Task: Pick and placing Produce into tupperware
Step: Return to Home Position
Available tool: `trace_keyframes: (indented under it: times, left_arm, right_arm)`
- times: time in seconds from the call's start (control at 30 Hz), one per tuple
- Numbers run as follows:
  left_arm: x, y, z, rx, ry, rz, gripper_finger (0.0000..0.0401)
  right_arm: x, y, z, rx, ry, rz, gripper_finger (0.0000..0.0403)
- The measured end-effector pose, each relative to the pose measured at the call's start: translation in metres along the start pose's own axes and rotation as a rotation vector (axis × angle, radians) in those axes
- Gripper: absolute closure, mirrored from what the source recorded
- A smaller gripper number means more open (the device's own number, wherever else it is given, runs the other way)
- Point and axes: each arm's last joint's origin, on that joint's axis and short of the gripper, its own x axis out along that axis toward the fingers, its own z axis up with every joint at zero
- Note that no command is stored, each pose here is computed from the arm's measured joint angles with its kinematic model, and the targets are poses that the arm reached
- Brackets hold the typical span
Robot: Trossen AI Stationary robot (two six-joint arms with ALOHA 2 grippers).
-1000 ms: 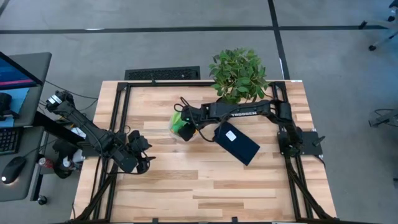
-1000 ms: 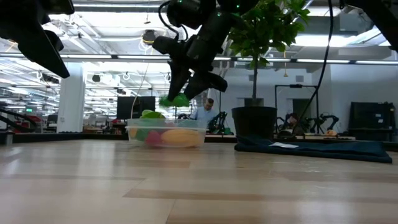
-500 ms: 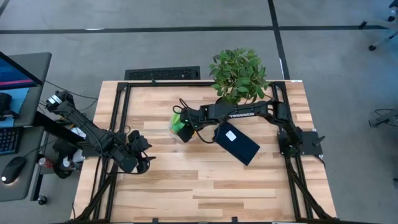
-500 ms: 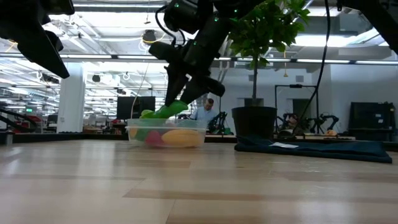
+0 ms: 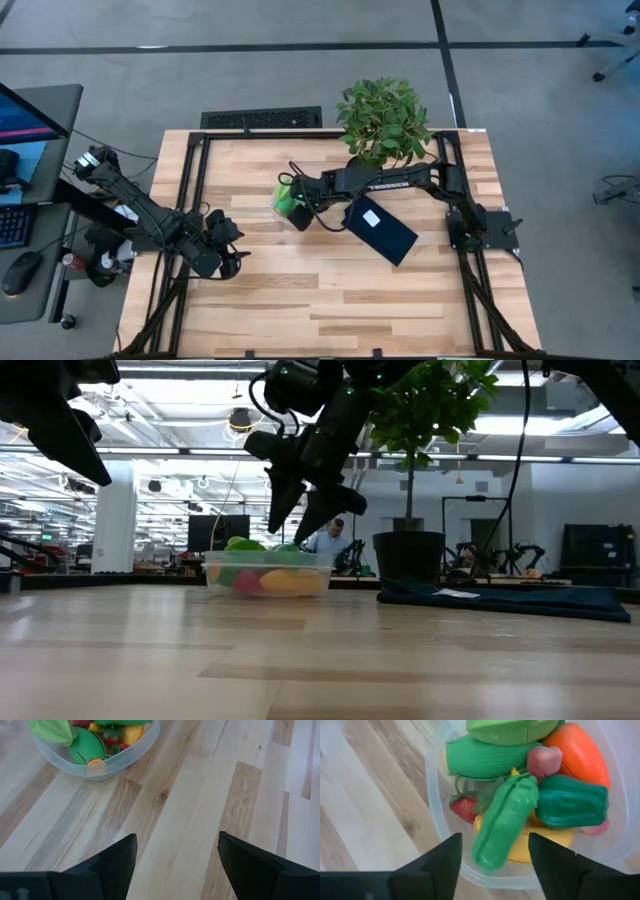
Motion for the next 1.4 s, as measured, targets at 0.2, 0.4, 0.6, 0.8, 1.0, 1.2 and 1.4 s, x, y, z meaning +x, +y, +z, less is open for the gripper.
trace_keyframes:
  times: [0.2,0.4,0.6,0.8,1.0,1.2,1.4]
  left_arm:
    - [0.0,0.0,0.001,-0.002,-0.021,0.011,0.0136]
    - [0.0,-0.003,0.003,-0.016,-0.049,-0.015,0.0136]
    - [-0.001,-0.005,0.006,-0.017,-0.066,-0.027,0.0136]
    - [0.0,-0.003,0.008,0.074,-0.078,0.001,0.0136]
    - [-0.001,-0.006,0.013,0.067,-0.147,-0.007,0.0136]
    - [-0.006,-0.023,0.022,0.269,-0.253,-0.14,0.0136]
    - [-0.023,-0.037,0.036,0.495,-0.47,-0.236,0.0136]
  right_arm:
    - [-0.012,0.006,-0.001,-0.02,-0.01,0.018,0.016]
    - [-0.033,0.009,-0.003,-0.039,-0.01,0.033,0.0159]
    - [-0.059,0.027,-0.009,-0.134,-0.063,0.091,0.0159]
    - [-0.091,0.046,-0.018,-0.231,-0.134,0.146,0.0159]
    - [-0.104,0.064,-0.031,-0.294,-0.161,0.192,0.0159]
    - [-0.108,0.083,-0.048,-0.407,-0.18,0.179,0.0159]
    - [-0.116,0.108,-0.065,-0.587,-0.338,0.086,0.0159]
